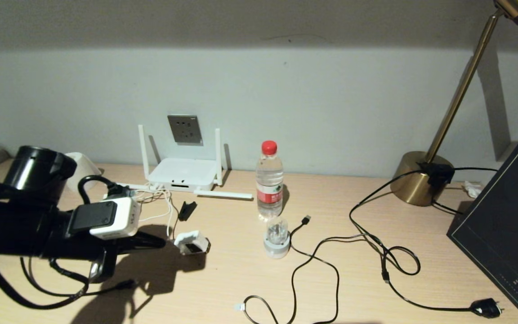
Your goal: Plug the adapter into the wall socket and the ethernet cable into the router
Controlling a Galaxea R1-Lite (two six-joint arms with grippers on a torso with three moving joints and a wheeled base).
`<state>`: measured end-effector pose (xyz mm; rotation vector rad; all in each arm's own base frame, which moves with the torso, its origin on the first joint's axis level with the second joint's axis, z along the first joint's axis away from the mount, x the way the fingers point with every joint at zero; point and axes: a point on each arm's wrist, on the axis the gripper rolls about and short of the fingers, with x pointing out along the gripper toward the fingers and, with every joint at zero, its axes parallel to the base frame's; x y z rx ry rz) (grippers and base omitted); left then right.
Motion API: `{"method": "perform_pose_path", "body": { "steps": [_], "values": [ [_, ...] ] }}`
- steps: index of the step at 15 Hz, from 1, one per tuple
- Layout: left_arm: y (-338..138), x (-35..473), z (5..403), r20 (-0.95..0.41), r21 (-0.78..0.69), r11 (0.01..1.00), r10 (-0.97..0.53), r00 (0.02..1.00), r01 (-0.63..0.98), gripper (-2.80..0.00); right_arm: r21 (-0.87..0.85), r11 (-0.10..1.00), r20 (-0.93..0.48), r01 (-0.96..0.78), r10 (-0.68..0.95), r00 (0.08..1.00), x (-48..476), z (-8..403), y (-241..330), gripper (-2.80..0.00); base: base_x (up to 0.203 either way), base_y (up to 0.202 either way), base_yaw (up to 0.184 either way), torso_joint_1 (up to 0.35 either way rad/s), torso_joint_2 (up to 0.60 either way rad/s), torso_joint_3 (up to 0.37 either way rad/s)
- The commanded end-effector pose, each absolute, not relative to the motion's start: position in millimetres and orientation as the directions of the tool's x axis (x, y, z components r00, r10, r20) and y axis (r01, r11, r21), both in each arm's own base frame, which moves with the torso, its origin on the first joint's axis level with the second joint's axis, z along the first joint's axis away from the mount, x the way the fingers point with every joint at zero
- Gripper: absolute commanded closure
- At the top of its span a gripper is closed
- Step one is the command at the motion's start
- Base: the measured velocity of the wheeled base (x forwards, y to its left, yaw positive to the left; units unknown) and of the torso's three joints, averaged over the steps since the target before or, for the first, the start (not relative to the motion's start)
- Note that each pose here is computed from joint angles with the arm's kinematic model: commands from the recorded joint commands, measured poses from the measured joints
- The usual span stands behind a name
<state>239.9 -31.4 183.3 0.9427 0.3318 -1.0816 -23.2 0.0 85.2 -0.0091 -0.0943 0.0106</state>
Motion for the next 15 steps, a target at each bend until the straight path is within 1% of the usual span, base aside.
{"method": "perform_pose_path", "body": {
  "steps": [1, 3, 4, 5, 7, 10, 12, 14, 15],
  "values": [
    [-40.2, 242.7, 186.8, -0.702, 0.428, 0.092, -0.593, 0.395, 0.899, 0.00, -0.011, 1.000, 0.059, -0.012, 0.012, 0.998, -20.3, 75.5, 0.0, 0.00, 0.000, 0.000, 0.000, 0.000, 0.00, 0.000],
    [-52.1, 248.4, 199.5, -0.734, 0.413, 0.046, -0.574, 0.363, 0.909, 0.00, -0.011, 1.000, 0.058, -0.012, 0.012, 0.998, -20.3, 75.4, 0.0, 0.00, 0.000, 0.000, 0.000, 0.000, 0.00, 0.000],
    [-59.8, 255.8, 204.6, -0.746, 0.415, 0.024, -0.564, 0.355, 0.909, -1.36, -0.010, 1.000, 0.058, -0.012, 0.012, 0.998, -20.3, 75.4, 0.0, 0.00, 0.000, 0.000, 0.000, 0.000, 0.00, 0.000],
    [-67.0, 265.7, 205.4, -0.769, 0.414, 0.003, -0.533, 0.352, 0.910, -2.80, -0.011, 1.000, 0.058, -0.012, 0.012, 0.998, -20.3, 75.4, 0.0, 0.00, 0.000, 0.000, 0.000, 0.000, 0.00, 0.000],
    [-74.4, 281.3, 199.3, -0.805, 0.423, -0.042, -0.476, 0.354, 0.905, -2.80, -0.010, 1.000, 0.058, -0.012, 0.012, 0.998, -20.3, 75.4, 0.0, 0.00, 0.000, 0.000, 0.000, 0.000, 0.00, 0.000],
    [-79.5, 302.7, 194.0, -0.811, 0.445, -0.098, -0.465, 0.355, 0.890, -2.80, -0.010, 1.000, 0.058, -0.012, 0.012, 0.998, -20.3, 75.4, 0.0, 0.00, 0.000, 0.000, 0.000, 0.000, 0.00, 0.000],
    [-81.3, 318.1, 188.2, -0.819, 0.445, -0.109, -0.450, 0.354, 0.889, -2.80, -0.011, 1.000, 0.058, -0.012, 0.012, 0.998, -20.3, 75.4, 0.0, 0.00, 0.000, 0.000, 0.000, 0.000, 0.00, 0.000],
    [-79.4, 327.1, 184.5, -0.825, 0.433, -0.098, -0.442, 0.351, 0.896, -2.80, -0.011, 1.000, 0.058, -0.012, 0.012, 0.998, -20.3, 75.4, 0.0, 0.00, 0.000, 0.000, 0.000, 0.000, 0.00, 0.000],
    [-79.2, 327.5, 183.4, -0.834, 0.414, -0.097, -0.438, 0.335, 0.905, -2.80, -0.010, 1.000, 0.058, -0.012, 0.012, 0.998, -20.3, 75.4, 0.0, 0.00, 0.000, 0.000, 0.000, 0.000, 0.00, 0.000]
  ]
}}
